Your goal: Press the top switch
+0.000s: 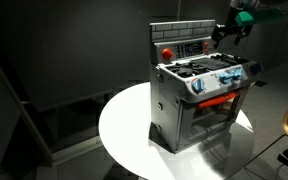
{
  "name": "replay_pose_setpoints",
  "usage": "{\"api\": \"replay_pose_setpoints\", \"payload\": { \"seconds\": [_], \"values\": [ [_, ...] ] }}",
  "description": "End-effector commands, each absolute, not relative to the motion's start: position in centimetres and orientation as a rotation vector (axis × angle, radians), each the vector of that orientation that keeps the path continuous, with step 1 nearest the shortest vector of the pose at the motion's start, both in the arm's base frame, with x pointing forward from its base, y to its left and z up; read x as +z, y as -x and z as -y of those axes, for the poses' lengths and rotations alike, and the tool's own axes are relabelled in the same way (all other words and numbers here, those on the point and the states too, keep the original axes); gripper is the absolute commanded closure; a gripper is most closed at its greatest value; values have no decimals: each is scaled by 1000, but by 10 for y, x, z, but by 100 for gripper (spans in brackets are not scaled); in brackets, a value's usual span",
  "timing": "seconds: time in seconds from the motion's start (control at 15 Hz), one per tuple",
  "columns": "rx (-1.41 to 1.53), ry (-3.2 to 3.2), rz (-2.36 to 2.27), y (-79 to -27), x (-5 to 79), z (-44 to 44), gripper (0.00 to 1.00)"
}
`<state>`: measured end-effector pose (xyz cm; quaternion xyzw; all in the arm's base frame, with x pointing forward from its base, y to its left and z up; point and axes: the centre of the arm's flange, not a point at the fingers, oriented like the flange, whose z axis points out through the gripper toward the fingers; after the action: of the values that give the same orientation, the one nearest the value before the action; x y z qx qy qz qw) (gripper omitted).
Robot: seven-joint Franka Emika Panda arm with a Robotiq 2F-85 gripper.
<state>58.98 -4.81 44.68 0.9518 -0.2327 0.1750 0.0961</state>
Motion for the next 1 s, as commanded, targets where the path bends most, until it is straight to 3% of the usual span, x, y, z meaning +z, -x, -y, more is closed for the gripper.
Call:
{"api": "replay_pose_setpoints", "payload": {
  "seconds": [0.0,0.93],
  "values": [
    [579,-2800,724,-609,447,51,0],
    [639,-2820,707,-633,438,48,0]
  ]
}}
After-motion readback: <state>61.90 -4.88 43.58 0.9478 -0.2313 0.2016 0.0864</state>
